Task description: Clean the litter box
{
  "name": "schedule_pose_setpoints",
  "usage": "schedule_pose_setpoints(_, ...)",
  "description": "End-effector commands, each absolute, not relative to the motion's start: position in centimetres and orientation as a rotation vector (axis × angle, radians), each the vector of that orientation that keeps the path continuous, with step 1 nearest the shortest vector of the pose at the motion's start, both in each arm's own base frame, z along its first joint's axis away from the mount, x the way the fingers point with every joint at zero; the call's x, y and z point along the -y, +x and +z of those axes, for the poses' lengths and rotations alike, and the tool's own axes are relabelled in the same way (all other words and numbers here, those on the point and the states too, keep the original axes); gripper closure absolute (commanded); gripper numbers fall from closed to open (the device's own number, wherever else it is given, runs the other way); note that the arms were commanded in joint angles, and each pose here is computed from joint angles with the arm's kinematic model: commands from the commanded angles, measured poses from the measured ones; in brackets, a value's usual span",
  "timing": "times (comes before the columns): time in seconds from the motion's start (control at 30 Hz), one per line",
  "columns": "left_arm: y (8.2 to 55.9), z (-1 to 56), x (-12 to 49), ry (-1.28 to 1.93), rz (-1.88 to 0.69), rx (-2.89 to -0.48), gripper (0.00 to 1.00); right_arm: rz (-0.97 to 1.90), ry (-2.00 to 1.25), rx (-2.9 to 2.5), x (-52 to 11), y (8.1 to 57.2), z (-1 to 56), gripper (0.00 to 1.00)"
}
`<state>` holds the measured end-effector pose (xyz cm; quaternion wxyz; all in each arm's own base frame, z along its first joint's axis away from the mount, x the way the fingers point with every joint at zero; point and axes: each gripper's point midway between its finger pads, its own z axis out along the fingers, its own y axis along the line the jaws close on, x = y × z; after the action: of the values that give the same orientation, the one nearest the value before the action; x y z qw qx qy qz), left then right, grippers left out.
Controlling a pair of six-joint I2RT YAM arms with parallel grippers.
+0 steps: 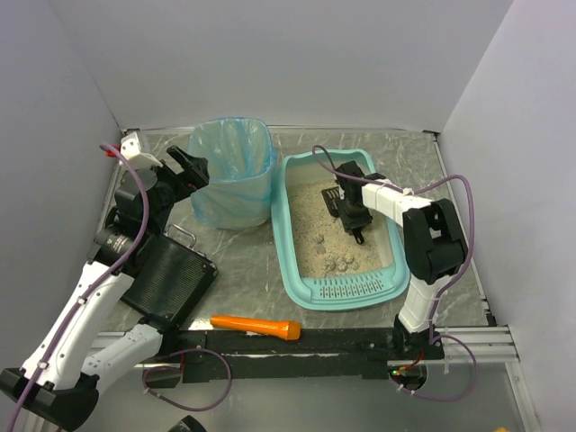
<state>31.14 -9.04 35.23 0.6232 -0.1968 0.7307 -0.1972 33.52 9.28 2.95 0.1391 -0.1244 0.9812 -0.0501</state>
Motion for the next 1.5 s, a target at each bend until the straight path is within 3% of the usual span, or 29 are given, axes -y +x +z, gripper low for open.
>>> schedule_pose_setpoints(0.0, 30.5, 36.3, 9.3, -0.440, -0.500, -1.639, 0.03, -0.063, -0.259, -2.719, -10.1, 35.0, 6.6, 0.61)
schedule_pose_setpoints(0.2, 30.6, 36.1, 9.6, -0.434, -0.514, -1.644, 0.03, -0.012, -0.235, -2.656, -10.3, 34.4, 9.6, 0.62)
schedule_pose_setpoints(0.47, 30.9, 35.8, 10.0, -0.421, -0.517, -1.665, 0.03, 0.094, -0.202, -2.624, -11.5, 34.1, 11.2, 0.86)
schedule_pose_setpoints(0.73, 29.8, 37.4, 14.4, -0.186, -0.721, -1.662, 0.03, 0.341, -0.148, -2.542, -13.7, 31.5, 15.1, 0.97)
schedule_pose_setpoints(1.1, 26.8, 38.2, 20.6, 0.127, -0.915, -1.639, 0.03, 0.660, -0.024, -2.492, -16.1, 27.0, 17.8, 0.98)
schedule_pose_setpoints(1.47, 27.2, 36.7, 29.3, 0.021, -1.127, -1.738, 0.03, 0.995, 0.184, -2.252, -16.1, 23.6, 23.1, 1.00)
